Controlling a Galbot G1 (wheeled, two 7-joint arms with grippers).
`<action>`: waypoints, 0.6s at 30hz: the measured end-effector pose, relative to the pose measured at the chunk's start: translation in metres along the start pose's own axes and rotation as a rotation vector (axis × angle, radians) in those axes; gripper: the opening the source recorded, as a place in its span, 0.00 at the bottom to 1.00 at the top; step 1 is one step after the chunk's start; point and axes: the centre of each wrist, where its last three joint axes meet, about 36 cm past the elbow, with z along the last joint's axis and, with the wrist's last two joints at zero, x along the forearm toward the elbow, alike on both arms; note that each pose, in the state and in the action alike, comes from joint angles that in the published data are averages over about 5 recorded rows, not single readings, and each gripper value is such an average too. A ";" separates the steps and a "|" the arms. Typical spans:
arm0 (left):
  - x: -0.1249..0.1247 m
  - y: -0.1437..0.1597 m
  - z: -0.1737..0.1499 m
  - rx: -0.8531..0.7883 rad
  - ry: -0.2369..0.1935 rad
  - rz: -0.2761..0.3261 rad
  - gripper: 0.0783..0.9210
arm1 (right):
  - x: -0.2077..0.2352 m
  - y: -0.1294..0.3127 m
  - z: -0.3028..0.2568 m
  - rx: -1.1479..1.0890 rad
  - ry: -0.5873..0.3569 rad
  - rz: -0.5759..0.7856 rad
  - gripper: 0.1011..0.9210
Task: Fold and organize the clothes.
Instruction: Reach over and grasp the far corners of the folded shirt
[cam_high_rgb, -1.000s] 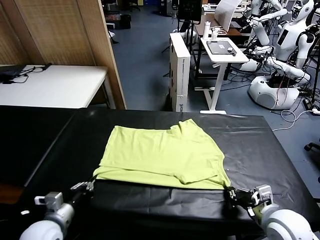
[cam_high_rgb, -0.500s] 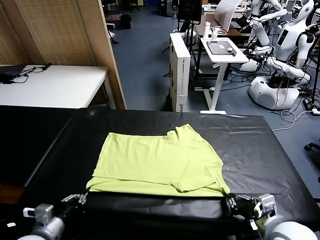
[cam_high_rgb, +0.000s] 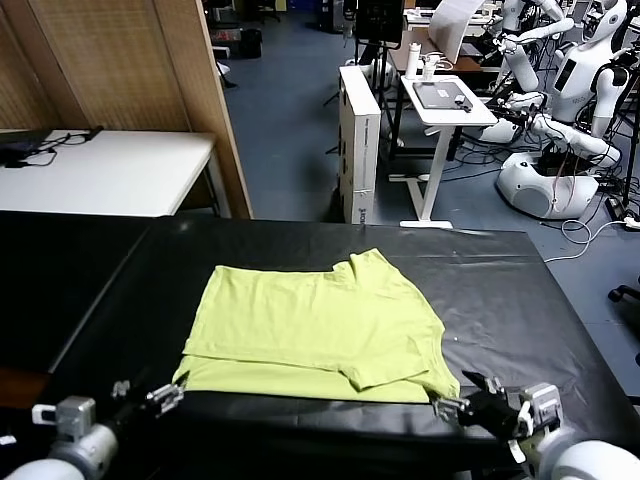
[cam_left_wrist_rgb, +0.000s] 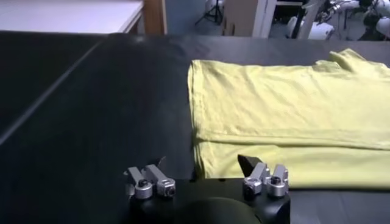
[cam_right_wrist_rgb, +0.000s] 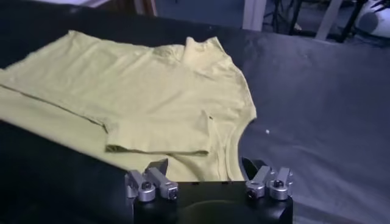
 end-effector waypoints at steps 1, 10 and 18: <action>-0.003 0.002 -0.004 0.005 -0.009 0.006 0.98 | -0.010 -0.004 -0.004 -0.002 -0.004 0.000 0.98; -0.063 0.025 -0.052 0.075 -0.067 0.022 0.98 | -0.102 -0.025 -0.033 -0.020 0.028 -0.009 0.98; -0.142 0.044 -0.087 0.106 -0.064 0.041 0.98 | -0.158 -0.025 -0.052 -0.032 0.064 -0.016 0.98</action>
